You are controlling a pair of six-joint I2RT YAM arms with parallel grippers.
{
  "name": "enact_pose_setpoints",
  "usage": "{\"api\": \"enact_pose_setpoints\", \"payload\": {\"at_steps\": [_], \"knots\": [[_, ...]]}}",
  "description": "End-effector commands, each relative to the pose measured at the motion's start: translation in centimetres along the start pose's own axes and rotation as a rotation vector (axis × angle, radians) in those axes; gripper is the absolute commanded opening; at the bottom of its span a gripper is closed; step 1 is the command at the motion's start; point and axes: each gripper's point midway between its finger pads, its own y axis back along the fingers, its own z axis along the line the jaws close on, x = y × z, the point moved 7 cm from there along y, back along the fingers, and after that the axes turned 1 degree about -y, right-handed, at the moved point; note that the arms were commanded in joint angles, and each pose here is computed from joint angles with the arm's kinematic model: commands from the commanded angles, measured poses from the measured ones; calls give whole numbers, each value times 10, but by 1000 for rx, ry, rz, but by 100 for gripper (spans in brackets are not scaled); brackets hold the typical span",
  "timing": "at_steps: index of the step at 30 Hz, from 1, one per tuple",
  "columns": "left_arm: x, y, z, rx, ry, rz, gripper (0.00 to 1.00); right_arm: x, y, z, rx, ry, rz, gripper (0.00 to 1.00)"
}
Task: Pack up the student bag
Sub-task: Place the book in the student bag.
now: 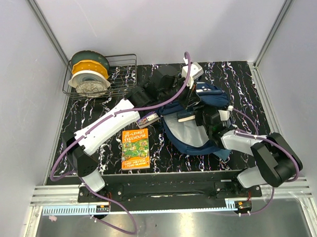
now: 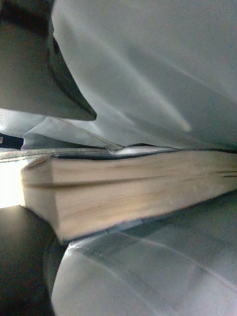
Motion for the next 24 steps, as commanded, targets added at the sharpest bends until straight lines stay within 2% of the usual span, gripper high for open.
{"api": "enact_pose_setpoints", "payload": {"at_steps": [1,7,11,12,16,20,24], "knots": [[-57,30,-9,-1,-59,-242,0,7,4,34,-168,-39,73,71],[-50,26,3,-28,-24,-228,0,8,23,33,-157,50,140,80],[-45,23,12,-51,-20,-213,0,1,46,40,-102,145,168,92],[-43,22,12,-48,-21,-211,0,0,51,37,-48,168,174,92],[-42,19,19,-60,-11,-210,0,-7,73,41,-75,176,190,93],[-41,18,26,-72,3,-207,0,-5,94,39,-112,230,281,92],[-39,16,32,-74,16,-205,0,-11,116,20,-48,273,321,91]]}}
